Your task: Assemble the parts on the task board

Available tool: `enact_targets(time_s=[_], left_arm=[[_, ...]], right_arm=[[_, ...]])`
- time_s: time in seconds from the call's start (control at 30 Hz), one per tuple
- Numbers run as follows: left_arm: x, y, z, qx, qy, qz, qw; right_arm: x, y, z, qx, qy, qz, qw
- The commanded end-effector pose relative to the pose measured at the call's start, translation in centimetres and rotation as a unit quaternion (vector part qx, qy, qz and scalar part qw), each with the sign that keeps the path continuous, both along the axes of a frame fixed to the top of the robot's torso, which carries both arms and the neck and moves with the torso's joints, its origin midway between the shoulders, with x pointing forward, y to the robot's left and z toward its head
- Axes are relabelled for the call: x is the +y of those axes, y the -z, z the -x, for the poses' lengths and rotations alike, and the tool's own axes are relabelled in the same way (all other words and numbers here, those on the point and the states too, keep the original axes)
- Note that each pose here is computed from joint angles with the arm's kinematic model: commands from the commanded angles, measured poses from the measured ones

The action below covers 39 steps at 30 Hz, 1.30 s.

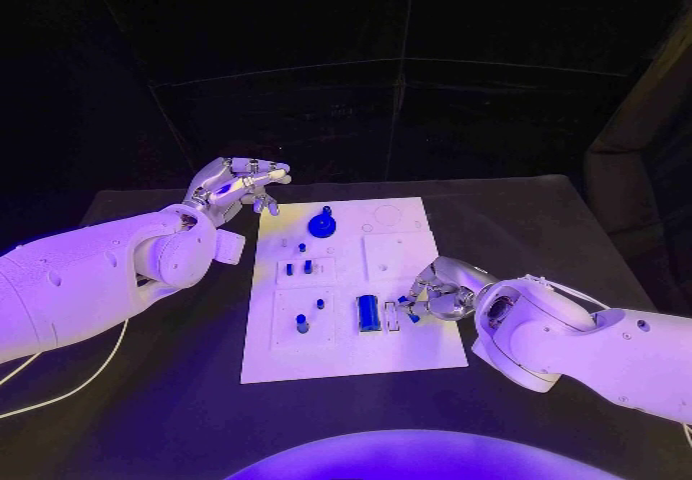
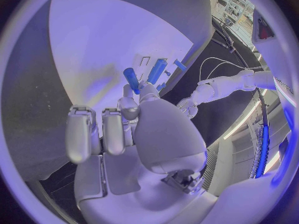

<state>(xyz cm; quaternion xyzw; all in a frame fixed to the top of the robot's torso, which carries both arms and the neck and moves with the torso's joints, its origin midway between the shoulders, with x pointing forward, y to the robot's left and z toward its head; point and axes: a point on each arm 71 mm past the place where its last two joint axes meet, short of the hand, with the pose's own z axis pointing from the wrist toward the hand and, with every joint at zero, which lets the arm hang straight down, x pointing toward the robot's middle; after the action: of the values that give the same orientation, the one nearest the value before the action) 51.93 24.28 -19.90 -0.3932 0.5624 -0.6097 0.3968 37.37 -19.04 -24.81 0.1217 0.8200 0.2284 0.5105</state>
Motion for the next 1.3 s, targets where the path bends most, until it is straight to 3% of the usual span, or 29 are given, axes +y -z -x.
enact_targets(time_s=[0.03,1.3], left_arm=[[-0.2,-0.06,0.01,0.002,0.006,0.003,1.000],[-0.4,-0.02,0.08,0.007,0.013,0.004,1.000]], right_arm=[[0.5,0.3,0.0,0.021,-0.007,0.006,1.000],[2.0,0.9,-0.8,0.013,-0.018,0.040,0.999]])
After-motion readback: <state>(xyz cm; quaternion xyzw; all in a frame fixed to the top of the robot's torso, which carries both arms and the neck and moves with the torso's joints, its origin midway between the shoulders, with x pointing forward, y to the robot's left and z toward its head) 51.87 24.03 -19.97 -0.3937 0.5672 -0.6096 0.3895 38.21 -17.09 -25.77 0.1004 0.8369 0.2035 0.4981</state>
